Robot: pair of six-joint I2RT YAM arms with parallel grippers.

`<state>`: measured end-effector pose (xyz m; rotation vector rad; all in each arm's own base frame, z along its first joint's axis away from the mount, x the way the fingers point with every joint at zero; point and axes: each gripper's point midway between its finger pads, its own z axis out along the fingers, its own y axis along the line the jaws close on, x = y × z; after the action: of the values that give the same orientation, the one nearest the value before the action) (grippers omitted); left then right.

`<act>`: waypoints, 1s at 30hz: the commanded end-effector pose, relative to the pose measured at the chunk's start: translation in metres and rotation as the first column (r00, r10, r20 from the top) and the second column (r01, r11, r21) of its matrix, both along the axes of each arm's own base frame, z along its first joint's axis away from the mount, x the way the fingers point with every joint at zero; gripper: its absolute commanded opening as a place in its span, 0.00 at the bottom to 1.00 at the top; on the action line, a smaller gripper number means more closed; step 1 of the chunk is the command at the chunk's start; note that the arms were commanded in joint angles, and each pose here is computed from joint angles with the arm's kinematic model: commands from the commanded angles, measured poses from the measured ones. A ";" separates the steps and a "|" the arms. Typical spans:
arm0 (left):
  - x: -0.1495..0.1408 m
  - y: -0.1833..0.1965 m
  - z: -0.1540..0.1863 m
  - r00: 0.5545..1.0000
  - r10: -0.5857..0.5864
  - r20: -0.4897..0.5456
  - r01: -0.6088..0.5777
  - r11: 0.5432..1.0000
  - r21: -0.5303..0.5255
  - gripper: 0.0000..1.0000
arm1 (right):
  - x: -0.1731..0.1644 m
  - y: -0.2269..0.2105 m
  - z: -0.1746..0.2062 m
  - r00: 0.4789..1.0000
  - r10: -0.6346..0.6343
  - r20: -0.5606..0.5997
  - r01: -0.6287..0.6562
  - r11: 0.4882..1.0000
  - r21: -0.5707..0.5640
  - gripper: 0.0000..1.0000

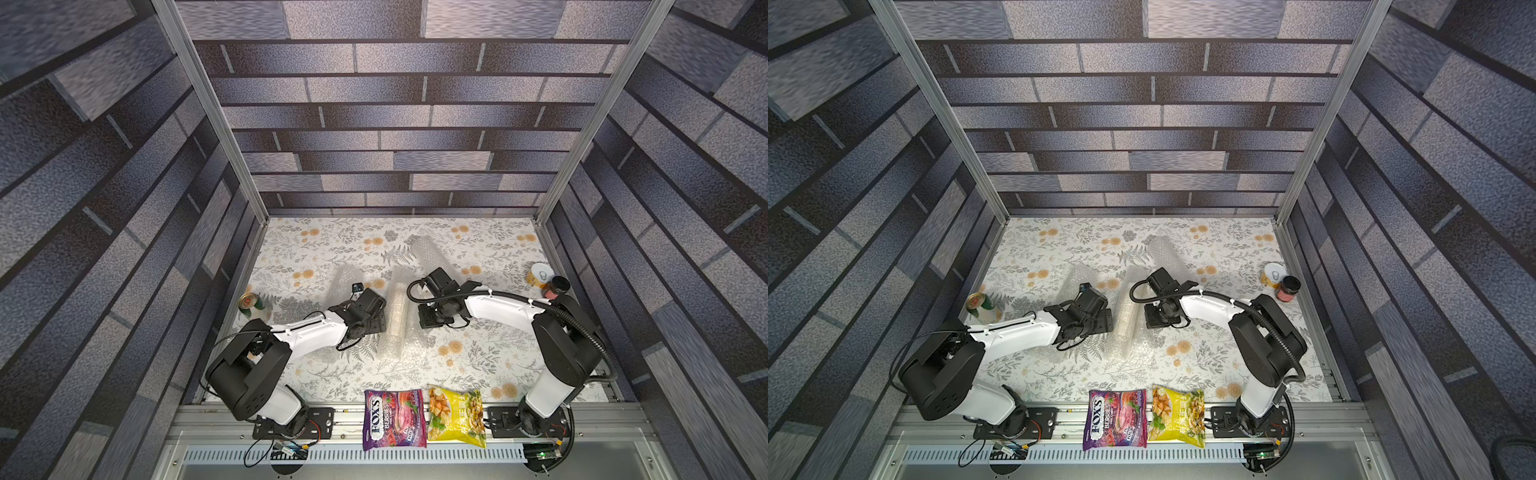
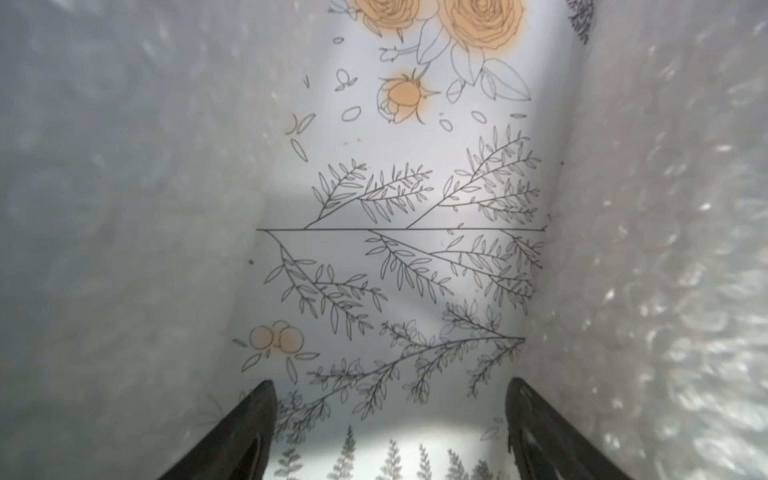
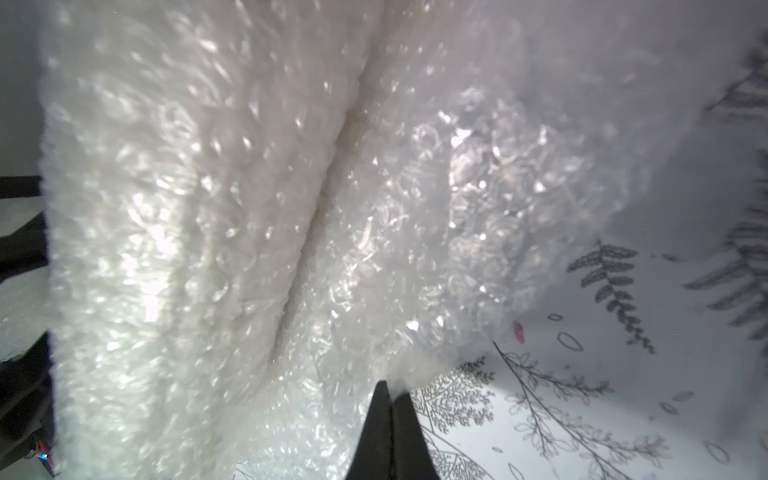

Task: Unwrap the vase from the bubble wrap
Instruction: Unwrap the bubble wrap at the center of the board.

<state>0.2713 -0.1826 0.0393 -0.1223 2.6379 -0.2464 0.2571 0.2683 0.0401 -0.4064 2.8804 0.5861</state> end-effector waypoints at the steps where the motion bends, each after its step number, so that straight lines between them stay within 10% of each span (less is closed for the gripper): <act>1: 0.004 0.007 0.037 0.997 -0.007 0.075 0.005 1.000 0.027 0.88 | 0.001 -0.003 0.008 1.000 0.007 0.023 -0.007 1.000 0.004 0.00; 14: 0.008 -0.039 0.087 0.952 -0.189 0.239 0.205 0.978 -0.044 0.88 | 0.006 -0.008 0.017 0.997 0.036 0.065 -0.033 0.999 -0.037 0.00; 30: 0.016 -0.055 0.066 0.963 -0.204 0.176 0.207 0.978 0.001 0.86 | 0.022 -0.005 0.062 0.984 0.040 0.171 -0.042 0.999 0.009 0.00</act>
<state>0.2821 -0.2316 0.0996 0.1578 2.4792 -0.3351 0.2733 0.2689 0.0885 -0.4959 2.7388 0.5686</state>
